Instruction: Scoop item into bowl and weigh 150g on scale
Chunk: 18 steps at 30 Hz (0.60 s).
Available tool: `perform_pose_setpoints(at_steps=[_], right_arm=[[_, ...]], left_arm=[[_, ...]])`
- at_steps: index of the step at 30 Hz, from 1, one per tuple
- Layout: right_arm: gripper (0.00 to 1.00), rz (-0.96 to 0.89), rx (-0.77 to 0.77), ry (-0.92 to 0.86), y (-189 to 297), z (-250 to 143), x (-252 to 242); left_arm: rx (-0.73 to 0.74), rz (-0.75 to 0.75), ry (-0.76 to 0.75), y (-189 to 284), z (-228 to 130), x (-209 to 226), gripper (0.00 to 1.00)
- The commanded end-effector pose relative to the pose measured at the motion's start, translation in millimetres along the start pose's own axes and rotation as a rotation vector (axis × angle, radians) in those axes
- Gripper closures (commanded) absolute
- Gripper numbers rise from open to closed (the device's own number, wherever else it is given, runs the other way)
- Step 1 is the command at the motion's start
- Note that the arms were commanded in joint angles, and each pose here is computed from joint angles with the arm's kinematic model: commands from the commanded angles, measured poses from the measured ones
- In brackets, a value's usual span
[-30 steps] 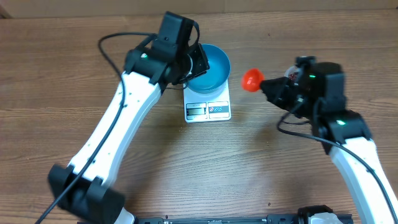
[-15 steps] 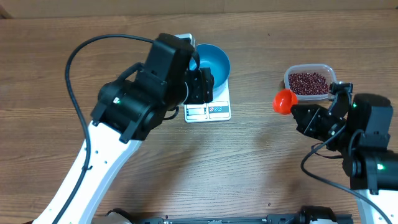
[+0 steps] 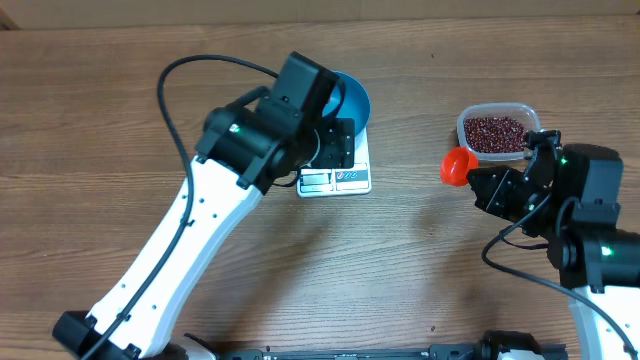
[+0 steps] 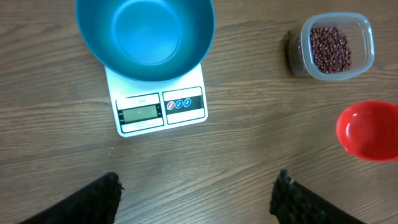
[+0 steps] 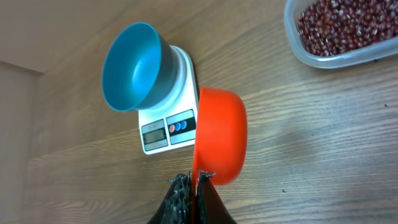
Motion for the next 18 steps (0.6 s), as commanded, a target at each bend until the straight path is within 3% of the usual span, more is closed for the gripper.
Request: perform_pose_setpoints(at_steps=[1, 4, 5, 11, 18], right_arm=[[0.96, -0.021, -0.013, 0.002, -1, 7, -2], [0.96, -0.034, -0.005, -0.003, -5, 8, -5], [0.96, -0.039, -0.006, -0.004, -6, 9, -6], [0.96, -0.036, -0.024, 0.002, -7, 14, -5], [0.96, -0.036, -0.029, 0.001, -7, 15, -5]], left_arm=[[0.067, 0.061, -0.048, -29, -13, 1, 0.45], [0.111, 0.109, -0.027, -53, -22, 7, 0.91], [0.119, 0.115, -0.025, -62, -24, 7, 0.96], [0.144, 0.132, -0.031, -118, -41, 10, 0.96], [0.092, 0.217, -0.055, -152, -48, 26, 0.96]])
Point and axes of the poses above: each gripper's point midway between its finger pads, its own y axis back along the fingers, its own x axis along the line the jaws close on, z = x × y, the point moved 1 cm from there along y, back along the fingers, and after that the axes turned 9 degrees about -y, right-handed, at the moved point
